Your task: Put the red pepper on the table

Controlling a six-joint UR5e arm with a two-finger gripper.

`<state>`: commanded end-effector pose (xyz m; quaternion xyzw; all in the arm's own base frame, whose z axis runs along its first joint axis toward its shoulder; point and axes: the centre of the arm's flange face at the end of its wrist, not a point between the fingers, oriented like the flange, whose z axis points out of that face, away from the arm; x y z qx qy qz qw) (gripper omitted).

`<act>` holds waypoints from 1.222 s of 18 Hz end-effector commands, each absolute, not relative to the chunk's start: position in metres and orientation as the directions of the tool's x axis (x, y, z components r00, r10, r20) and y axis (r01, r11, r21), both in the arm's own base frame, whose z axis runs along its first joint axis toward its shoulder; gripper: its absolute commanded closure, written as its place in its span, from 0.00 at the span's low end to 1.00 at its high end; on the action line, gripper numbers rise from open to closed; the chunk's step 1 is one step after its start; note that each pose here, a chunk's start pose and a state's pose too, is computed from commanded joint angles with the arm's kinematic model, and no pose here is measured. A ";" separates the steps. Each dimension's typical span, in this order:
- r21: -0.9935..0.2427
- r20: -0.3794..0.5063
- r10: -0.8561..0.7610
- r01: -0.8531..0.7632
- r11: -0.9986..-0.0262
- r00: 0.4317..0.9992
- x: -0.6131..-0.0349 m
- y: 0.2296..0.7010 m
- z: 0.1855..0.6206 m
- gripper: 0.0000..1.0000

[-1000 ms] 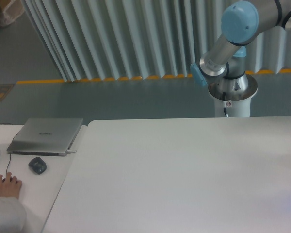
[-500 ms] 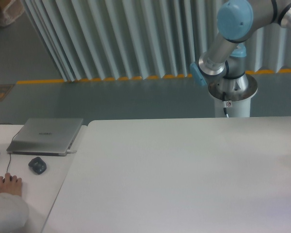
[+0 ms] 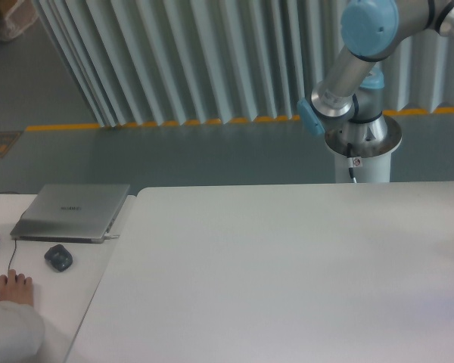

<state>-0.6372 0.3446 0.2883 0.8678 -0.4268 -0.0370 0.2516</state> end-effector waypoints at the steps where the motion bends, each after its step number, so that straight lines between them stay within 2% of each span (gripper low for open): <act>1: 0.480 0.171 -0.764 -0.730 -0.486 0.622 -0.637 0.343 0.289 0.00; 22: 0.520 0.176 -0.756 -0.712 -0.472 0.630 -0.646 0.339 0.263 0.00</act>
